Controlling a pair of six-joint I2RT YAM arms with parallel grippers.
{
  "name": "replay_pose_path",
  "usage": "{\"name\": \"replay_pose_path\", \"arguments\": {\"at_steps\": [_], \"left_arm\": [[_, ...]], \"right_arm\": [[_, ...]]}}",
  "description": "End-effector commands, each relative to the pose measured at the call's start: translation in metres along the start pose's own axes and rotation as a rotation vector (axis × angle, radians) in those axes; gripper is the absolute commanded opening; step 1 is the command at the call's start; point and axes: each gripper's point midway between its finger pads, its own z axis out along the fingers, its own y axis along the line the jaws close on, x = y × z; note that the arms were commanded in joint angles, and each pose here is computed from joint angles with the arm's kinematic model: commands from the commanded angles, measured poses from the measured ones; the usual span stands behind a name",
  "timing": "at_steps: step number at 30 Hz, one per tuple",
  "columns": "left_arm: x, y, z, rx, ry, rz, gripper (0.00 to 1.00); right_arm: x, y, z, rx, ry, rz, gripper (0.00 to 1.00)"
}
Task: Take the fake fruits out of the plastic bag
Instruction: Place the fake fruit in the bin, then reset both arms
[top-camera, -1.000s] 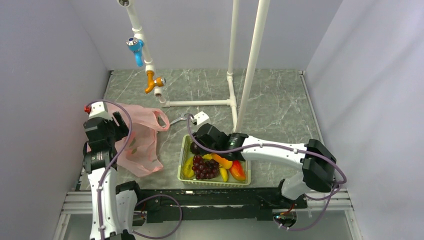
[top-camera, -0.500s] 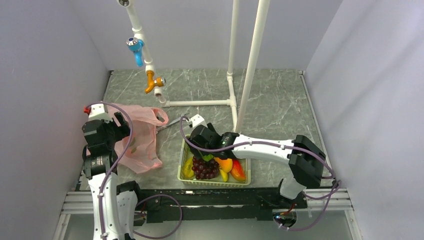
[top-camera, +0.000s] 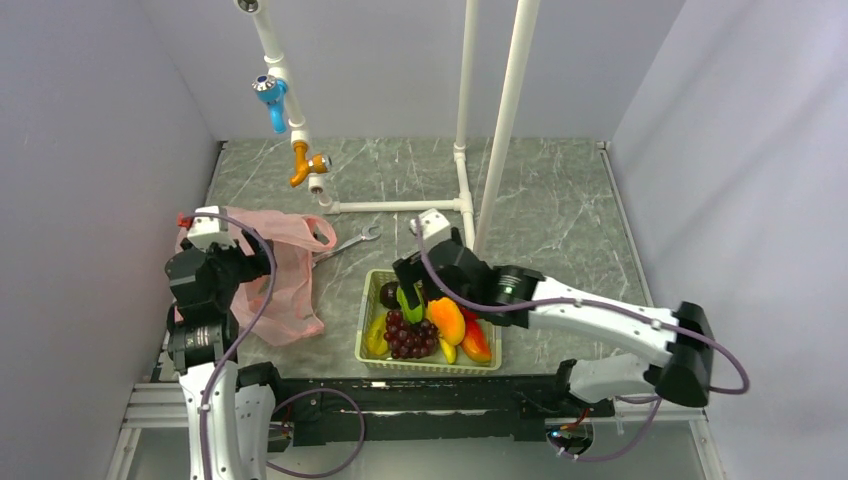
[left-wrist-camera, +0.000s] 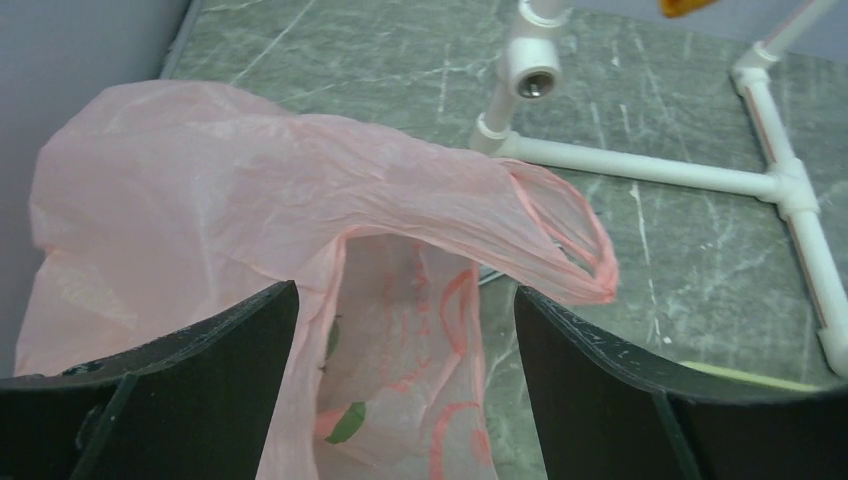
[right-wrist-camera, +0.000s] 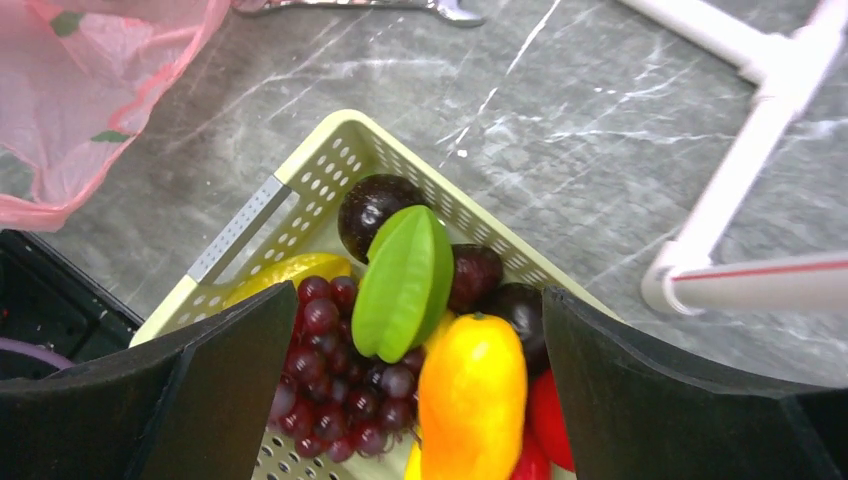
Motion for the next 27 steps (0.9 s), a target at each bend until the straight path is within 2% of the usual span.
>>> {"name": "replay_pose_path", "arguments": {"at_steps": [1, 7, 14, 21, 27], "left_arm": [[-0.016, -0.027, -0.006, 0.133, -0.085, 0.046, 0.87], [-0.044, -0.054, -0.035, 0.221, -0.101, -0.058, 0.89], [-0.106, -0.084, -0.104, 0.304, -0.252, -0.096, 0.96], [-0.148, -0.105, -0.162, 0.361, -0.38, -0.103, 0.99], [-0.163, -0.112, -0.193, 0.378, -0.455, -0.093, 0.99]], "right_arm": [[-0.015, -0.033, -0.038, 0.076, -0.093, 0.011, 0.96], [-0.057, -0.066, -0.115, 0.1, -0.279, 0.073, 1.0], [-0.097, -0.118, -0.205, 0.19, -0.497, 0.194, 1.0], [-0.109, -0.162, -0.255, 0.351, -0.574, 0.255, 1.0], [-0.119, -0.18, -0.286, 0.395, -0.641, 0.281, 1.0]]}}
